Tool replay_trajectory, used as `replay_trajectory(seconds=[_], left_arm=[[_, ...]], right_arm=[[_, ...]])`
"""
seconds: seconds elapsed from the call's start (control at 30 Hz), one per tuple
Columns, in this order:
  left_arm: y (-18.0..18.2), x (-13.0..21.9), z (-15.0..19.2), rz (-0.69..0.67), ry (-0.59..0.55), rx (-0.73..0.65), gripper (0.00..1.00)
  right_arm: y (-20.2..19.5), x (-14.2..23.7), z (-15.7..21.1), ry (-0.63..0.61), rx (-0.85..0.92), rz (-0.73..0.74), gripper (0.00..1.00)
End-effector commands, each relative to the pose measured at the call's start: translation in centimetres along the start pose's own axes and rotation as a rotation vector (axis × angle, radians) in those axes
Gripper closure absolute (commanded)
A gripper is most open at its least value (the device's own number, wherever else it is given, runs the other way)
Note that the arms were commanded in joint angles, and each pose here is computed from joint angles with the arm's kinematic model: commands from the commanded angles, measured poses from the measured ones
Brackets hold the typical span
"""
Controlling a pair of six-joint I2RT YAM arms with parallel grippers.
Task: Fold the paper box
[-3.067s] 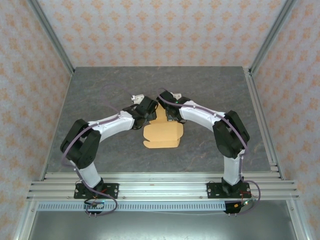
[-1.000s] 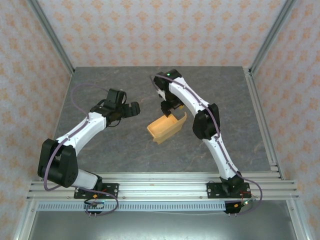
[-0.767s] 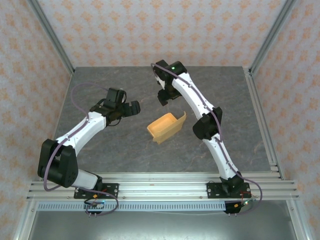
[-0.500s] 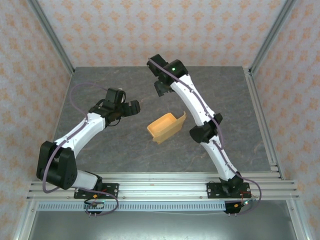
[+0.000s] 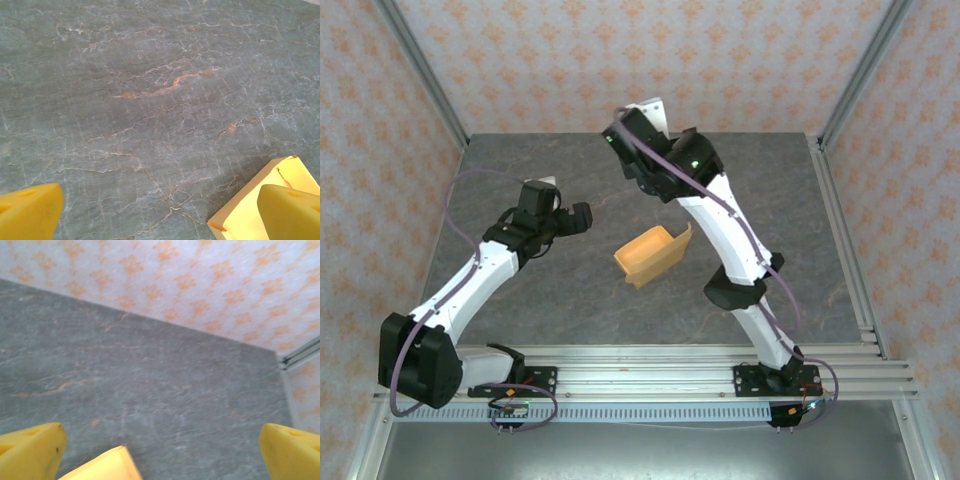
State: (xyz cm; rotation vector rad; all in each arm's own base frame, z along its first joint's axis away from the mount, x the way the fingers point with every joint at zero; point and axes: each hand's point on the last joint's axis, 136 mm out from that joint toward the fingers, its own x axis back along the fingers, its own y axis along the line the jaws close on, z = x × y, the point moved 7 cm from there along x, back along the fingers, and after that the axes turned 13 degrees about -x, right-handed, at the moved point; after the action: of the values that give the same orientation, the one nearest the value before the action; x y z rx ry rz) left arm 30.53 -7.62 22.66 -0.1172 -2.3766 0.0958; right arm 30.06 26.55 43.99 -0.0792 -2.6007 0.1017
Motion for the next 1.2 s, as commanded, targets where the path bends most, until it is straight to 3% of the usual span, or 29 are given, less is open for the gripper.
replay_trajectory(seconds=[0.0,0.13,0.3,0.53,0.63,0.77,0.9,1.17], left_arm=[[1.0,1.9,-0.3,-0.061,-0.019,-0.043,0.00],[1.4,3.3,-0.5,-0.094,-0.046,-0.044,0.00],[1.5,3.5,-0.7,-0.098,-0.060,-0.028,0.00],[1.0,2.5,-0.8,-0.053,-0.067,-0.001,0.00],[-0.1,1.4,-0.4,0.041,-0.061,-0.014,0.00],[-1.8,-0.3,0.5,0.103,0.012,-0.133,0.00],[-3.6,-2.9,1.4,0.107,0.147,-0.279,0.06],[-8.4,-7.3,2.7,0.214,0.301,-0.415,0.17]], right_arm=[[-4.7,4.4,-3.7,-0.177,-0.050,0.043,0.01],[-6.5,6.3,-5.1,-0.228,-0.070,0.033,0.01],[-9.4,7.7,-3.7,-0.166,-0.030,0.085,0.01],[-13.9,9.2,1.5,-0.019,-0.064,0.200,0.01],[-14.2,8.3,4.9,0.007,-0.111,0.128,0.01],[-16.9,9.0,8.5,0.012,-0.236,0.069,0.01],[-19.1,9.3,11.6,0.016,-0.306,0.065,0.01],[-18.4,6.9,16.0,0.060,-0.375,0.042,0.01]])
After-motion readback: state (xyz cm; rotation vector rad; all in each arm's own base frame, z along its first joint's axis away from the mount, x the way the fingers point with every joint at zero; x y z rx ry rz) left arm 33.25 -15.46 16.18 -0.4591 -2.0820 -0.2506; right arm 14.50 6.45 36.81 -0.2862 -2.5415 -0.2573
